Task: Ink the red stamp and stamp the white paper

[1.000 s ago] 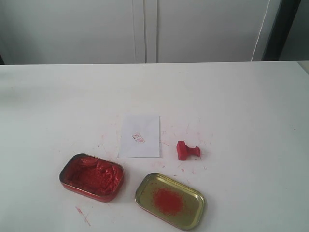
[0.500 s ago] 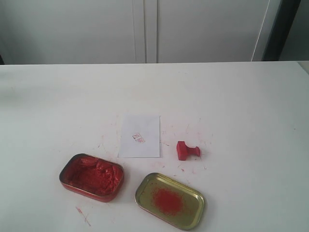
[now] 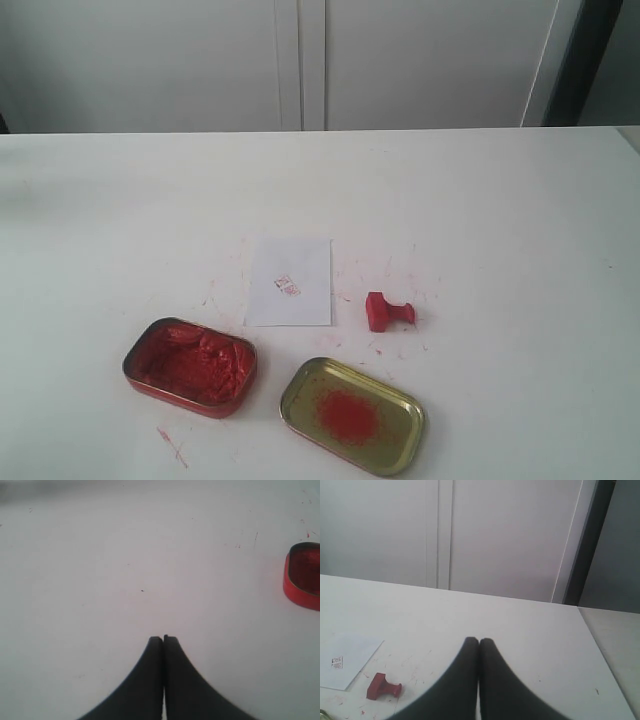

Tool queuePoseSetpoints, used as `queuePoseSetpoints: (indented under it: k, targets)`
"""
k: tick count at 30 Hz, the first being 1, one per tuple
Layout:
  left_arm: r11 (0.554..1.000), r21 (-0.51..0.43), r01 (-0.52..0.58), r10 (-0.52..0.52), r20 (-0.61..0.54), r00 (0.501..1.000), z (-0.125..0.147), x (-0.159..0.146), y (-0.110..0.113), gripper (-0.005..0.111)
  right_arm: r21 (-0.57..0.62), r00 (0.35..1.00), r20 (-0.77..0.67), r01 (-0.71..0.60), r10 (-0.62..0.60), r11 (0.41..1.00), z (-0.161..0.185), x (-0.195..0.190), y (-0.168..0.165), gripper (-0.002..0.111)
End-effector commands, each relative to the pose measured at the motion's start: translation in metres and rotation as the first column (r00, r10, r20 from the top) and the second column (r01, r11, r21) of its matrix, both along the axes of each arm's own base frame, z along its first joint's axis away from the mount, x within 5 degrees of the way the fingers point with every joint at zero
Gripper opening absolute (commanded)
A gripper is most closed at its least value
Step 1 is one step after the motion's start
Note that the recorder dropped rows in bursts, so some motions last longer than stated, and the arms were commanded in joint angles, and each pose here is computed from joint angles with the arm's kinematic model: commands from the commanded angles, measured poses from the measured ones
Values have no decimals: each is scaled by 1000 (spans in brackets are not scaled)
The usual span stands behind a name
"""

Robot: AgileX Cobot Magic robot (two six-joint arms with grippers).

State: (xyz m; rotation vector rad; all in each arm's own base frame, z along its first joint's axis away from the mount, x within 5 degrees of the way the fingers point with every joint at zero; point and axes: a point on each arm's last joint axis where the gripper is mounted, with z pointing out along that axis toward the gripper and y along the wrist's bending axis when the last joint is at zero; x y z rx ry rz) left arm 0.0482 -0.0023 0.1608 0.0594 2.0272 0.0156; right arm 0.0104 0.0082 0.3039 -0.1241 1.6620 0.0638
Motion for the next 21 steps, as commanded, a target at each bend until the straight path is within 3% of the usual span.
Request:
queuePoseSetpoints:
  k: [1,19,21]
  targets:
    - [1000,-6,-3,3,-11,1000,-3,0,0,0,-2,1000,-3,16,-16,1000,-7,3,-1,0]
    - [1000,-6,-3,3,-11,1000,-3,0,0,0,-3,988,-150,29,-29,1000,-77,31,-1,0]
    - [1000,-6,-3,3,-11,1000,-3,0,0,0,2,993,-109,38,-38,999,-79,34,-2,0]
